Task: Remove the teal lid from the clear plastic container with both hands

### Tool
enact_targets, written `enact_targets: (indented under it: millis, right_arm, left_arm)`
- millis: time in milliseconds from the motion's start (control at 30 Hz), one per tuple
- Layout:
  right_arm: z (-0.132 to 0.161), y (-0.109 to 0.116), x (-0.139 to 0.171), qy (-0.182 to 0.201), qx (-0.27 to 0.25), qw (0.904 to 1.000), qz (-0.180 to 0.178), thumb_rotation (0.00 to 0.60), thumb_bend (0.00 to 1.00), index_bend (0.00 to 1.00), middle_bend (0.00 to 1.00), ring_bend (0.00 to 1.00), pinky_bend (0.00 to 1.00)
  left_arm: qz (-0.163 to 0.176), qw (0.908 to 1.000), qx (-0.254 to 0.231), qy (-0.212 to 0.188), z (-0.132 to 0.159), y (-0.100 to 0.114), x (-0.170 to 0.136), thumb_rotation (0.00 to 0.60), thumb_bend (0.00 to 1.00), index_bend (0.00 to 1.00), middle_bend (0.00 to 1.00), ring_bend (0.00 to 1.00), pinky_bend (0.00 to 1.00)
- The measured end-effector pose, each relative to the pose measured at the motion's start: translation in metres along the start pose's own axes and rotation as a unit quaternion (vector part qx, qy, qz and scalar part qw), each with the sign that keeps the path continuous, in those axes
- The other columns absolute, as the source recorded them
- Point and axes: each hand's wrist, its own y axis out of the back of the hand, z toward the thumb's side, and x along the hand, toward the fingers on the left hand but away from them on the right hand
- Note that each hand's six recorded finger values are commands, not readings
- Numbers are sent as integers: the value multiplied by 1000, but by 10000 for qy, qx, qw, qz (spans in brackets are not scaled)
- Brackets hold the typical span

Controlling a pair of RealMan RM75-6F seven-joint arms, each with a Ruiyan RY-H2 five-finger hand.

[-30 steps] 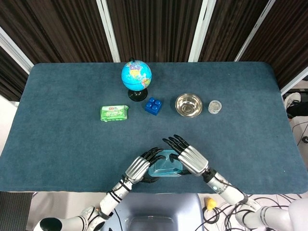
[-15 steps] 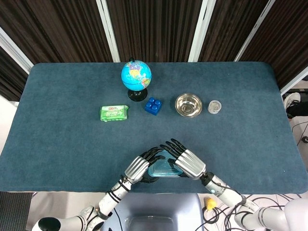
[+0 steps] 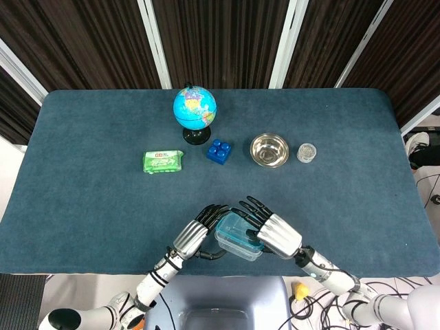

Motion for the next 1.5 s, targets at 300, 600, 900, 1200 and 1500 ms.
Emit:
enact_targets:
  millis: [300, 600, 900, 1200, 1500]
  right_arm:
    - [-5, 19, 2, 41, 307, 9991, -273, 600, 635, 752, 102, 0, 7]
    - [-51, 45, 21, -422, 1006, 9937, -258, 600, 635, 655, 103, 0, 21]
    - [-96, 17, 39, -1403, 1040, 9824, 669, 600, 171, 0, 0, 0, 0]
    - [-85, -7, 41, -1738, 698, 9700, 1547, 600, 1, 0, 0, 0, 0]
    - [-58, 15, 69, -1821, 208, 9497, 2540, 600, 0, 0, 0, 0, 0]
  left_arm:
    - [191, 9994, 160, 224, -17, 20, -3, 411, 243, 0, 0, 0, 0]
    - [485, 9964, 546, 432, -45, 64, -19, 417, 240, 0, 0, 0, 0]
    - [419, 9953, 575, 663, -60, 77, -34, 424, 254, 0, 0, 0, 0]
    - [339, 9942, 691, 756, -66, 82, -37, 427, 254, 0, 0, 0, 0]
    - [276, 9939, 717, 790, -68, 87, -43, 426, 254, 0, 0, 0, 0]
